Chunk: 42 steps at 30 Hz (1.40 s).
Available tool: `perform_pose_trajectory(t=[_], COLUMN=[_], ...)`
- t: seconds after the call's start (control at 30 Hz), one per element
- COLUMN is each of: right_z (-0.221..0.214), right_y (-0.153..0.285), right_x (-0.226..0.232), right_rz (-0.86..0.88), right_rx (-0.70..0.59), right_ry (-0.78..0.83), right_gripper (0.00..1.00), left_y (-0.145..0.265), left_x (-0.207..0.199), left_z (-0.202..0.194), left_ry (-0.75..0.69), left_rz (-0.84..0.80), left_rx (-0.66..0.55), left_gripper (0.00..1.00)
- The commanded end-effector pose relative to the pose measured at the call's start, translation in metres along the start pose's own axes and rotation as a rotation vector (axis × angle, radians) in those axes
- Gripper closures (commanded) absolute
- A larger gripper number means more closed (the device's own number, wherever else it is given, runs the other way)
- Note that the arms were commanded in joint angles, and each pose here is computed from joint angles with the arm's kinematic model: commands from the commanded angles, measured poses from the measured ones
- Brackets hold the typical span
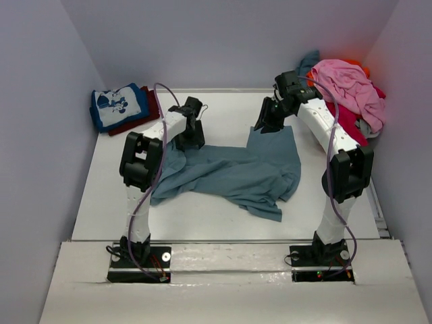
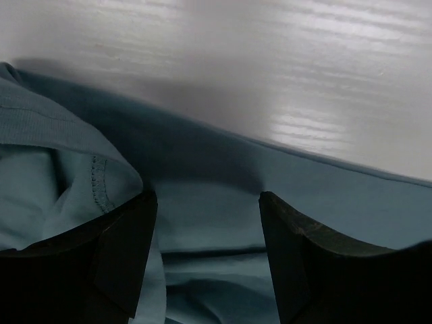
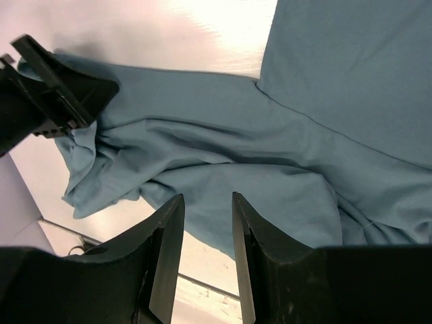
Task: Fold and stack the t-shirts
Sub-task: Flatten out the tshirt
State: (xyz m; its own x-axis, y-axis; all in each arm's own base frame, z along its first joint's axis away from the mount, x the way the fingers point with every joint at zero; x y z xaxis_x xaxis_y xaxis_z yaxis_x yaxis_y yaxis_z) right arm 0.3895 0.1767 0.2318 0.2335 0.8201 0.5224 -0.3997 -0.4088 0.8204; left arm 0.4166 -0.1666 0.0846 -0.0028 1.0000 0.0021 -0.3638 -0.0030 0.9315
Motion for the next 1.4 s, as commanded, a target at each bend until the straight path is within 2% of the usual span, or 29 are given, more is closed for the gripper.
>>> perform_pose_trajectory(t=[0.0, 0.23, 0.53, 0.73, 0.93, 1.07, 1.2, 1.37], right_z=[0.006, 0.002, -0.005, -0.007, -0.008, -0.009, -0.009, -0.007], right_y=[0.009, 0.01, 0.005, 0.003, 0.002, 0.004, 0.003, 0.003], right_x=[0.012, 0.009, 0.002, 0.001, 0.0, -0.001, -0.001, 0.001], right_rz=[0.064, 0.063, 0.058, 0.067, 0.071, 0.066, 0.07, 0.072], right_rx=[-0.038, -0.037, -0.022, -0.018, -0.01, -0.021, -0.015, -0.018], right_ry=[0.031, 0.026, 0.024, 0.03, 0.036, 0.044, 0.043, 0.043], right_gripper=[0.6, 0.6, 0.6, 0.6, 0.6, 0.6, 0.6, 0.6], left_y=[0.023, 0.024, 0.047, 0.054, 0.048, 0.055, 0.063, 0.054], left_x=[0.002, 0.008, 0.038, 0.066, 0.066, 0.055, 0.025, -0.008], left_z=[-0.007, -0.013, -0.01, -0.017, -0.011, 0.006, 0.025, 0.029], left_ry=[-0.018, -0.026, 0.002, 0.106, 0.092, 0.079, -0.023, -0.127], left_rz=[-0.009, 0.022, 0.198, 0.225, 0.244, 0.239, 0.242, 0.17], left_rx=[-0.033, -0.022, -0.063, -0.069, -0.06, -0.114, -0.173, -0.156], left_gripper=[0.27, 0.27, 0.25, 0.25, 0.25, 0.26, 0.26, 0.26])
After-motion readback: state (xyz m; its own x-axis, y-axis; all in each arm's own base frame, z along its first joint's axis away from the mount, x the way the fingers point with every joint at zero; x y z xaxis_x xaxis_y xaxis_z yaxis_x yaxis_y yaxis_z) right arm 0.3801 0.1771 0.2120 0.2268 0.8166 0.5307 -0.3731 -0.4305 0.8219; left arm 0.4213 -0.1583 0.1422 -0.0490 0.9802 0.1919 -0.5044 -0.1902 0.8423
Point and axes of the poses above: each gripper's point midway between its finger pads, its own y axis back along the fingers, its own x axis along the line the jaws close on, z = x × y, the point moved 5 cm from there along y, back along the fingers, and after that the axes turned 10 degrees about -y, right-handed, at the moved point
